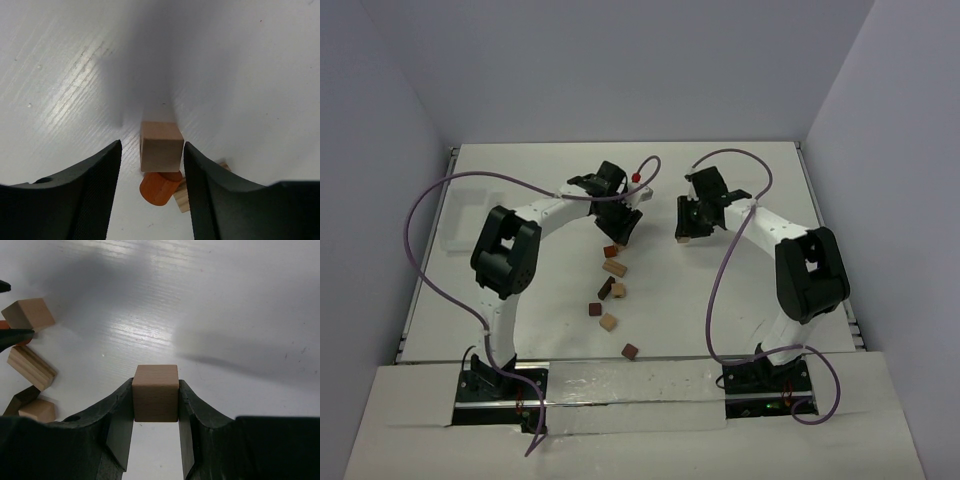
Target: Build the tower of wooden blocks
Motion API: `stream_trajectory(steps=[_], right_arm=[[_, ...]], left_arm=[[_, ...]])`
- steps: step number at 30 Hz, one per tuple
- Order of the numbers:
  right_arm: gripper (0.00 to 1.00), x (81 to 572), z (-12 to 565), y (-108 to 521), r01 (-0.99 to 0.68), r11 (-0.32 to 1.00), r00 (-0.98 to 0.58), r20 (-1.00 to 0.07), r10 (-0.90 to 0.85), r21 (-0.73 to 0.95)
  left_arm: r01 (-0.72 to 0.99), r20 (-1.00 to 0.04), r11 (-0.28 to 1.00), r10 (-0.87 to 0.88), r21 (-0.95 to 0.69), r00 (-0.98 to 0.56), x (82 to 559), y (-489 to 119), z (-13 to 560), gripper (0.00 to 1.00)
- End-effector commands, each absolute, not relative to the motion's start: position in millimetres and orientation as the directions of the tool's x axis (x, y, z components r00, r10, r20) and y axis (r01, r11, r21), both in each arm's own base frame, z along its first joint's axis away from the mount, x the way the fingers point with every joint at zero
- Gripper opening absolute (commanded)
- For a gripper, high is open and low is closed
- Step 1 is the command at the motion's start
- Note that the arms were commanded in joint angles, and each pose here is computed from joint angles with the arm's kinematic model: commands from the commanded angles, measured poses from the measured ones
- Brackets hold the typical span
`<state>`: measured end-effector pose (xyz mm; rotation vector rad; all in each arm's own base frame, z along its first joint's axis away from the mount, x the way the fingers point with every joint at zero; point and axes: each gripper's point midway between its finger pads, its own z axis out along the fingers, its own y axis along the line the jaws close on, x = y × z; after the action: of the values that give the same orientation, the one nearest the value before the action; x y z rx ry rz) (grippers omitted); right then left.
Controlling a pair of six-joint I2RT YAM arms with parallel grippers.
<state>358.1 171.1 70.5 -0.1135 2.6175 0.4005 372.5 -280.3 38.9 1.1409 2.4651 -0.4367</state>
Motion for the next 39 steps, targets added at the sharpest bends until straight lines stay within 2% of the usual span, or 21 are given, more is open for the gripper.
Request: stream_trajectory(steps=[1,6,18,27,39], right_arm=[[0.00,374,82,165,-0.115,0.954,-0.869,-0.494,0.039,0.278],[0.00,378,84,153,-0.087,0.955,-0.866,-0.496,0.069,0.285],[0.00,379,92,145,-0.075,0.951,-0.860,-0.503,0.090,0.299],[0.00,379,92,144,-0.072,0.949,-0.861,-0.499,0.096,0.307],[0.00,382,94,147,-0.075,0.946,-0.864,-0.494,0.096,0.315]], left_arm=[[0.807,-0.458,0.588,0.702,-0.060,-0.546,373,-284,33,0.56],[0.827,-0.451,0.560,0.725,-0.056,-0.521,367,-288,32,0.40],[0.884,-0.411,0.467,0.800,-0.029,-0.436,328,-288,31,0.17],[0.892,-0.326,0.450,0.851,0.046,-0.412,311,-252,13,0.12],[0.916,-0.328,0.400,0.865,-0.008,-0.381,271,-240,20,0.07]])
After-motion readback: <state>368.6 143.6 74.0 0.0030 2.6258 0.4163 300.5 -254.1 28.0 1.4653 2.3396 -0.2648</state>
